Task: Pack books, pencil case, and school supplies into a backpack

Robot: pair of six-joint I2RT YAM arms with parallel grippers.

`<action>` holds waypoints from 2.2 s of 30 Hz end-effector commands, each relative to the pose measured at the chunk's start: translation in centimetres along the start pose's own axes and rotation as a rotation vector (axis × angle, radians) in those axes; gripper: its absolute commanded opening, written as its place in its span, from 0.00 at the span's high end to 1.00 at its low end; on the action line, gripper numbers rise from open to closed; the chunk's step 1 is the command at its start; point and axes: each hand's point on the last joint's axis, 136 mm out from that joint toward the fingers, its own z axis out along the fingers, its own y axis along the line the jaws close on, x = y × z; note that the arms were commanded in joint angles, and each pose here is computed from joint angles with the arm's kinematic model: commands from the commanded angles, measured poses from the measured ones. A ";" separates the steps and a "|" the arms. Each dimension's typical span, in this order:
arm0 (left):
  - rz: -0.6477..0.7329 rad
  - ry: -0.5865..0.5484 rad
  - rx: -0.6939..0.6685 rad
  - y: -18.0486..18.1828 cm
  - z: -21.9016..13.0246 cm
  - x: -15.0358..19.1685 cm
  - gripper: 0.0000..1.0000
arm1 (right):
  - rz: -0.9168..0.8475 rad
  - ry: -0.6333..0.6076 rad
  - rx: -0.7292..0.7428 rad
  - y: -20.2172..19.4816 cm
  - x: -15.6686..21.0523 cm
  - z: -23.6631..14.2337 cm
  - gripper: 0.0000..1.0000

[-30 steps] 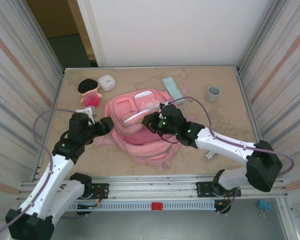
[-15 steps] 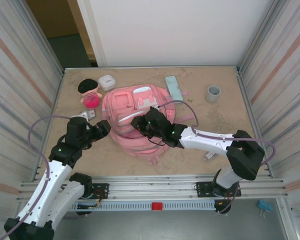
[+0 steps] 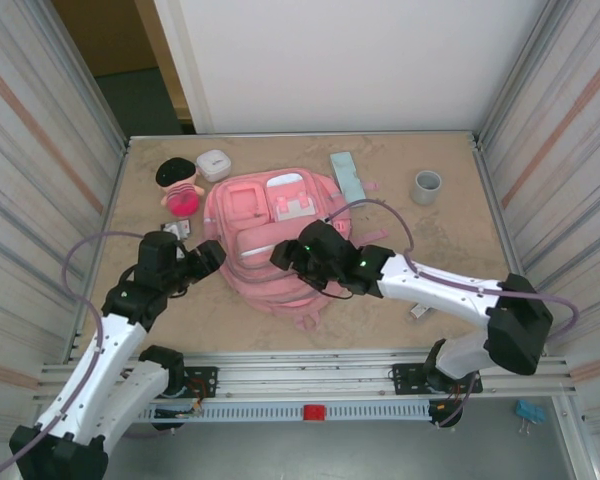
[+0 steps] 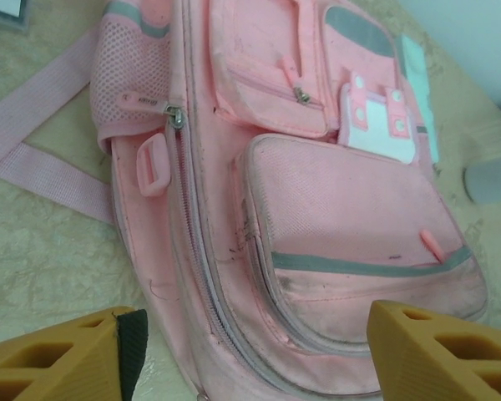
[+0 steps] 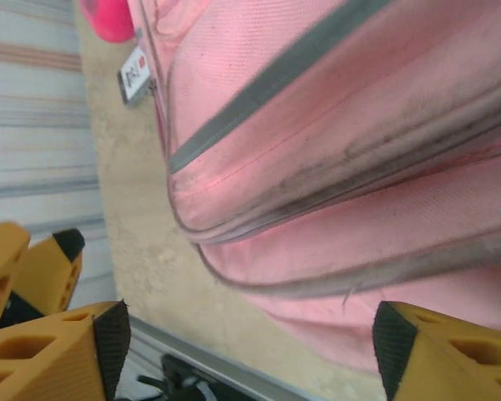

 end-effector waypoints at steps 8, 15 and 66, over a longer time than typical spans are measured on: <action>0.093 0.044 0.060 -5.2 2.3 -2.1 0.22 | -0.223 -0.023 0.198 -2.8 -6.0 -4.1 0.21; 0.180 0.055 0.069 -7.7 5.3 -4.7 0.20 | -0.279 -0.063 0.289 -5.2 -14.2 -3.5 0.22; 0.132 0.067 -0.105 -7.6 11.5 -12.8 0.19 | -0.441 -0.033 0.610 -22.1 -37.2 12.1 0.32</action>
